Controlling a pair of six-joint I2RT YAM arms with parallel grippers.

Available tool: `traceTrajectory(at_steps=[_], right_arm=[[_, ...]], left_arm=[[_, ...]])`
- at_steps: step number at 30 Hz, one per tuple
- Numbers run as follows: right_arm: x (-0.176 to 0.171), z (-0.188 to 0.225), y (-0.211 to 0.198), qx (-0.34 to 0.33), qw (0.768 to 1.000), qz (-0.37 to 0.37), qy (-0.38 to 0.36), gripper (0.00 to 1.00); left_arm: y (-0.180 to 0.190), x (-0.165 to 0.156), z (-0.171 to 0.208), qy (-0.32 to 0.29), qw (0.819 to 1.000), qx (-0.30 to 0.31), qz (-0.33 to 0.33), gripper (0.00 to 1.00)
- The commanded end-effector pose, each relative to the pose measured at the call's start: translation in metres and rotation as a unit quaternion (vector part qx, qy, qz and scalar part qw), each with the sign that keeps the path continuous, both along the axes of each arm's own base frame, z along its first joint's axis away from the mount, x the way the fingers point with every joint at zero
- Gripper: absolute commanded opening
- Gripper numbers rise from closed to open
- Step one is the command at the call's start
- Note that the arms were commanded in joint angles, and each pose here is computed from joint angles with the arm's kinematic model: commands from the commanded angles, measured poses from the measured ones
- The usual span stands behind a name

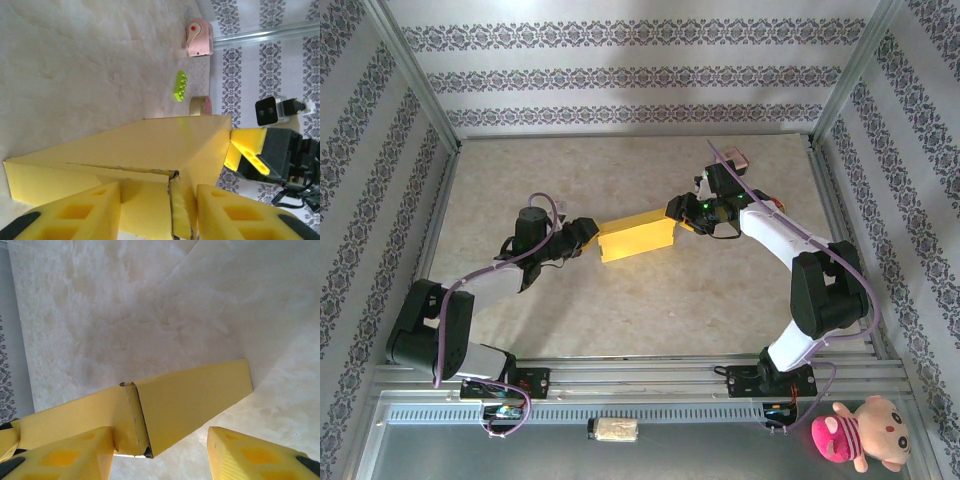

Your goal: Fold the paper box

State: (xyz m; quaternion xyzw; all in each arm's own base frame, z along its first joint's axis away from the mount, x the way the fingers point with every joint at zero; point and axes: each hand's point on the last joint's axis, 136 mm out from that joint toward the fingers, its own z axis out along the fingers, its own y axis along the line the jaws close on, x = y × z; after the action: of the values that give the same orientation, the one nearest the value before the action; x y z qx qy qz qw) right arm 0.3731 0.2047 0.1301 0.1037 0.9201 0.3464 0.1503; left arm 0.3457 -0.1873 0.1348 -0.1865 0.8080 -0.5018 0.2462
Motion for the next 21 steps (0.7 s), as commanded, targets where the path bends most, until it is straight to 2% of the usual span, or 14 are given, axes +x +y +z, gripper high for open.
traceTrajectory(at_steps=[1, 6, 8, 11, 15, 18, 21], right_arm=[[-0.018, -0.046, -0.014, -0.056, 0.996, -0.007, 0.065, 0.52], [-0.023, -0.062, -0.021, -0.076, 0.994, -0.007, 0.076, 0.52], [-0.025, -0.064, -0.023, -0.082, 0.994, -0.006, 0.075, 0.52], [-0.023, -0.053, -0.024, -0.075, 0.995, -0.003, 0.07, 0.53], [-0.012, -0.006, -0.013, -0.04, 0.999, 0.019, 0.031, 0.6], [-0.003, 0.021, -0.013, -0.047, 0.998, 0.029, 0.0, 0.63], [0.004, 0.029, -0.014, -0.053, 0.998, 0.037, -0.013, 0.62]], left_arm=[[-0.002, -0.022, -0.041, 0.05, 0.998, 0.04, -0.024, 0.33], [0.02, -0.047, -0.095, 0.099, 0.989, 0.11, -0.005, 0.28], [0.025, -0.052, -0.105, 0.106, 0.986, 0.127, -0.004, 0.27], [0.021, -0.048, -0.101, 0.096, 0.989, 0.115, -0.007, 0.27], [0.017, -0.042, -0.09, 0.081, 0.99, 0.112, -0.014, 0.27], [0.018, -0.041, -0.087, 0.079, 0.989, 0.122, -0.02, 0.27], [0.019, -0.042, -0.087, 0.08, 0.988, 0.127, -0.02, 0.27]])
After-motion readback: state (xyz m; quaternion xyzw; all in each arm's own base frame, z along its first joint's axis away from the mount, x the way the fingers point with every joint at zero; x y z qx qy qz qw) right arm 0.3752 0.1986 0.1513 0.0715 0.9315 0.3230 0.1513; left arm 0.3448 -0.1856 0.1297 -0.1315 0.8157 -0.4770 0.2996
